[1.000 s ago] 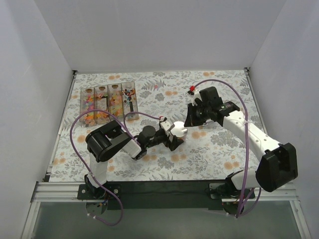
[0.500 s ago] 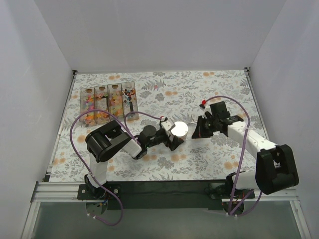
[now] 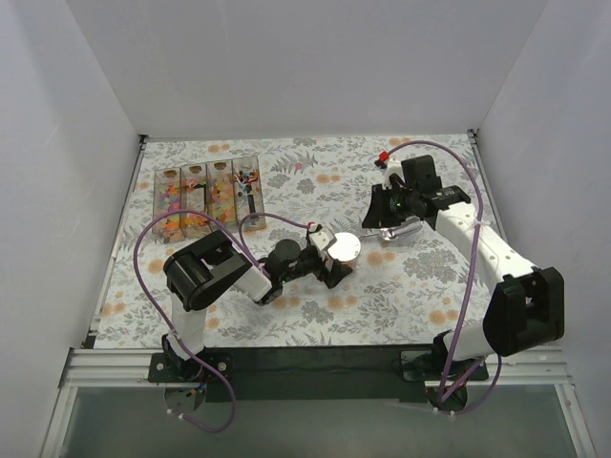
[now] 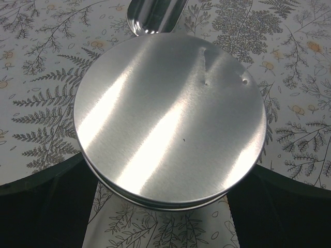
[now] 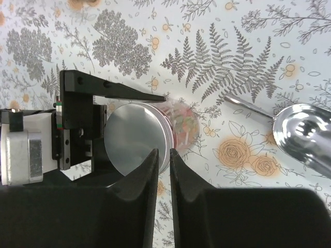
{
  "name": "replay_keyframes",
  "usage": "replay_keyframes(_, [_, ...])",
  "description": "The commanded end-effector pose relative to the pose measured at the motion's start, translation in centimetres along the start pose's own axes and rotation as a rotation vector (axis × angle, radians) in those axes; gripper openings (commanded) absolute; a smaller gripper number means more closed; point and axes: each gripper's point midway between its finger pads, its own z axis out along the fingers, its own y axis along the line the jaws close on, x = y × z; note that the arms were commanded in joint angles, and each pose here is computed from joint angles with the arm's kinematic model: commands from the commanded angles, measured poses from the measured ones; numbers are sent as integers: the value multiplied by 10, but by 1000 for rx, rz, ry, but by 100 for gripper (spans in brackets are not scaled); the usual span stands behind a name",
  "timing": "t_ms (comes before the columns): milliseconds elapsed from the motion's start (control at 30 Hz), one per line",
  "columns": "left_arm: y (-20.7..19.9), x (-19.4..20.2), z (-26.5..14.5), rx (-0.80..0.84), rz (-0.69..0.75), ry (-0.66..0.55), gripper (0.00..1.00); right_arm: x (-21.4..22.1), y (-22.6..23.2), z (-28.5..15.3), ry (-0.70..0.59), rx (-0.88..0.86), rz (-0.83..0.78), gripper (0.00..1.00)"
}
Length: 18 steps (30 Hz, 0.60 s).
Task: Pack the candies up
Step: Screw the bottle lid onto the packing bottle.
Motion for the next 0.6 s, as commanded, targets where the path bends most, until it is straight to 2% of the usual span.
replay_keyframes(0, [0, 27, -7, -17, -34, 116, 69, 12, 11, 7, 68, -66, -24, 20])
replay_keyframes(167, [0, 28, -6, -16, -35, 122, 72, 38, 18, 12, 112, -108, 9, 17])
replay_keyframes(200, [0, 29, -7, -14, -35, 127, 76, 43, 18, 13, 120, -114, 18, 17])
replay_keyframes(433, [3, 35, -8, -33, -35, 150, 90, 36, 25, 7, 96, -130, 13, 12])
replay_keyframes(567, [4, 37, -10, -37, -30, 156, 93, 33, 28, 6, 84, -133, 11, 11])
